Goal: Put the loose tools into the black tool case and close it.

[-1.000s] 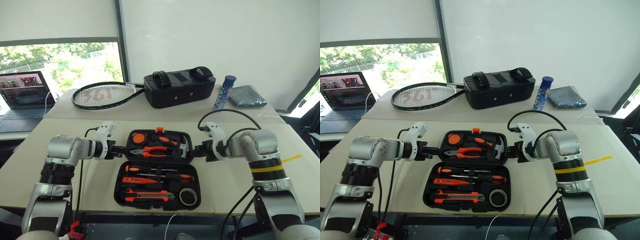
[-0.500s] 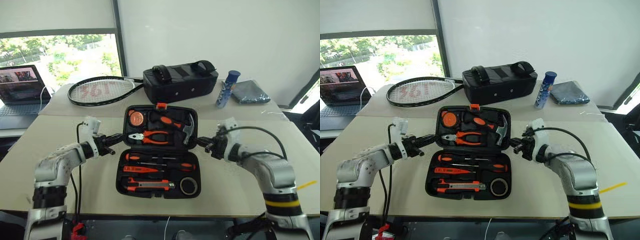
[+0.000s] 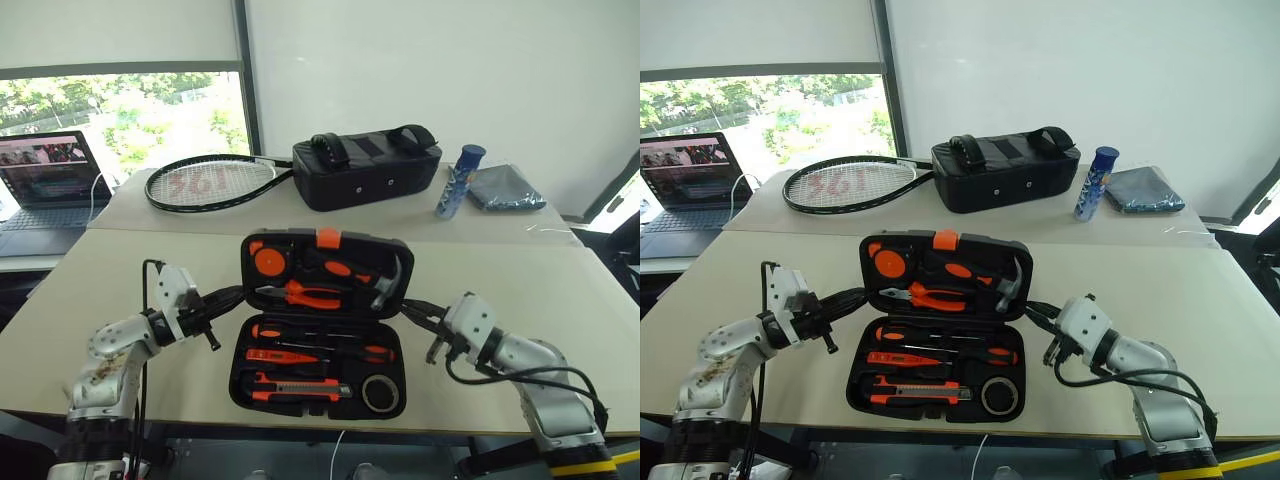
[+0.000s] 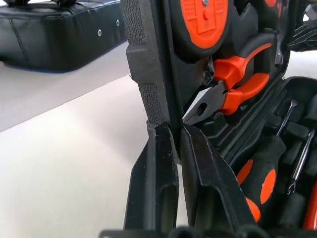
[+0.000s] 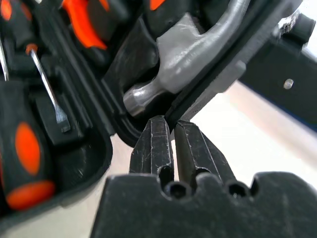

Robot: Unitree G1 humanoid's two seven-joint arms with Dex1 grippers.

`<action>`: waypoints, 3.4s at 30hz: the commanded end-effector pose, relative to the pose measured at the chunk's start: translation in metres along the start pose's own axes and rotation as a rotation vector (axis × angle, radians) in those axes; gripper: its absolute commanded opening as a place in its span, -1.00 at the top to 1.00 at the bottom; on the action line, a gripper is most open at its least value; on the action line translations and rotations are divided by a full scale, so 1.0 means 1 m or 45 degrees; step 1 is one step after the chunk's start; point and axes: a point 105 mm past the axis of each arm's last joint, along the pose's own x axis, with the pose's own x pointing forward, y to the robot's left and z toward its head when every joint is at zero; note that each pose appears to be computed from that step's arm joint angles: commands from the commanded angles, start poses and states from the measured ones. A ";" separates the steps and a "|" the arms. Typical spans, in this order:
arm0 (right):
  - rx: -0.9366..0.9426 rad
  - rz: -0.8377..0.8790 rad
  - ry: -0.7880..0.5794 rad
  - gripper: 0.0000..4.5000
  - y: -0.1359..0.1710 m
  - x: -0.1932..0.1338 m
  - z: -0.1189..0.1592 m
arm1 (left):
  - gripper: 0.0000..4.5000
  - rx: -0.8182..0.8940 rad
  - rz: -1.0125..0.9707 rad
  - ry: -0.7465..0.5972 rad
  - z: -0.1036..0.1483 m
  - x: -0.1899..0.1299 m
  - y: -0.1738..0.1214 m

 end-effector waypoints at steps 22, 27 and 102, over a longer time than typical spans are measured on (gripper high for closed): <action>-0.697 0.227 -0.269 -1.00 0.034 -0.023 0.013 | -0.96 0.564 -0.385 0.019 -0.015 -0.020 -0.049; -0.766 0.272 -0.325 -1.00 0.041 -0.030 0.018 | -0.96 0.621 -0.415 0.030 -0.018 -0.022 -0.050; 0.371 0.495 0.186 1.00 0.053 -0.037 0.035 | 0.99 -0.133 -0.618 0.108 0.046 0.053 -0.047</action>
